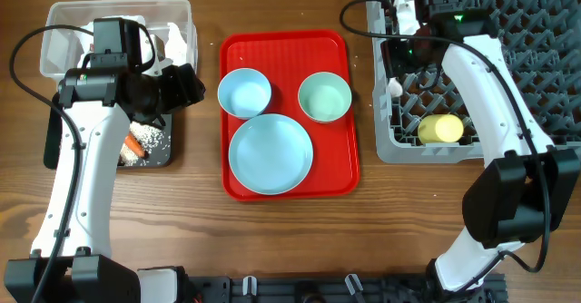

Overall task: Sort waste into correct bins and load items into the dishwasher rack
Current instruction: 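Carry the spoon right and drop it into the dish rack, then reach the right gripper to the green bowl and grasp its rim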

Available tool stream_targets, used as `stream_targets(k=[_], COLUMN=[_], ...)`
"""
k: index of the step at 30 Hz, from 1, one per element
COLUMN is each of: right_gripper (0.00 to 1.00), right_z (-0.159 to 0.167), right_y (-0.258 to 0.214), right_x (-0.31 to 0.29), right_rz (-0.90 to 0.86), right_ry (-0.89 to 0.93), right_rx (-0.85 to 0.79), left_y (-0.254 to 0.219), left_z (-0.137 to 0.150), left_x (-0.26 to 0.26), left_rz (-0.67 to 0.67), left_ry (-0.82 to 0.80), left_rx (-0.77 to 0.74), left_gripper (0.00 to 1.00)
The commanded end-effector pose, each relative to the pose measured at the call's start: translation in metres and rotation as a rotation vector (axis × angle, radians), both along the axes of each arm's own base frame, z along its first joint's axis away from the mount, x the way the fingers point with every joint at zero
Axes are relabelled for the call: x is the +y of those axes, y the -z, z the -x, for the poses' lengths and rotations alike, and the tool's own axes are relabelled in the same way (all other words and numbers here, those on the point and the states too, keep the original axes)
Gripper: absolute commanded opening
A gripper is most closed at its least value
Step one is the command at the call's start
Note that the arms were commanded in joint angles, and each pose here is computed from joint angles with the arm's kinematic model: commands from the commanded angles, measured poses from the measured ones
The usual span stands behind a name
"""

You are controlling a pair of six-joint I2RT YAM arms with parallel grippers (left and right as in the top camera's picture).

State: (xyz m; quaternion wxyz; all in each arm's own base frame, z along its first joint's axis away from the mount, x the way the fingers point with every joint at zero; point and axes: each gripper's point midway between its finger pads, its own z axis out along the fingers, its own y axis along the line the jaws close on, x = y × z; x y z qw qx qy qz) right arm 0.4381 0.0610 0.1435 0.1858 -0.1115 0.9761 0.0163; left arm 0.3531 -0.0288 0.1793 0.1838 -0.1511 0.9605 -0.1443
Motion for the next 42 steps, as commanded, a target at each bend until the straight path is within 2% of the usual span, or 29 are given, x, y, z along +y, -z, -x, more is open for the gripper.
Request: stream_targets(k=[1, 6, 9, 16, 23, 28, 30, 35, 39, 42], right_gripper=[0.59, 0.56, 0.54, 0.54, 0.54, 0.54, 0.53, 0.53, 0.45, 0.28], right_z=[0.014, 0.027, 0.033, 0.044, 0.067, 0.075, 0.077, 0.072, 0.065, 0.061], right_y=[-0.005, -0.026, -0.024, 0.019, 0.066, 0.092, 0.103, 0.12, 0.123, 0.123], right_x=[0.027, 0.058, 0.079, 0.111, 0.106, 0.1, 0.099, 0.101, 0.104, 0.106], right_rz=[-0.171, -0.321, -0.341, -0.243, -0.116, -0.06, -0.05, -0.048, -0.063, -0.071], right_ry=[0.01, -0.019, -0.001, 0.152, 0.255, 0.265, 0.266, 0.265, 0.263, 0.261], right_rx=[0.053, 0.066, 0.092, 0.168, 0.299, 0.366, 0.383, 0.385, 0.359, 0.345], left_y=[0.005, 0.004, 0.004, 0.003, 0.003, 0.003, 0.003, 0.004, 0.004, 0.004], left_z=[0.001, 0.0, -0.001, -0.003, -0.003, -0.003, -0.003, -0.002, -0.002, -0.002], left_x=[-0.001, -0.001, -0.001, -0.001, -0.001, -0.001, -0.001, -0.001, -0.001, -0.001], left_rz=[0.0, 0.0, 0.0, 0.001, 0.001, 0.001, 0.001, 0.001, 0.001, 0.001], left_ry=[-0.001, -0.001, -0.002, -0.005, -0.005, -0.005, -0.005, -0.005, -0.005, -0.005], left_rx=[0.015, 0.012, 0.01, 0.0, 0.001, 0.001, 0.001, 0.006, 0.006, 0.006], left_gripper=[0.85, 0.85, 0.87, 0.89, 0.93, 0.96, 0.99, 1.0, 1.0, 1.0])
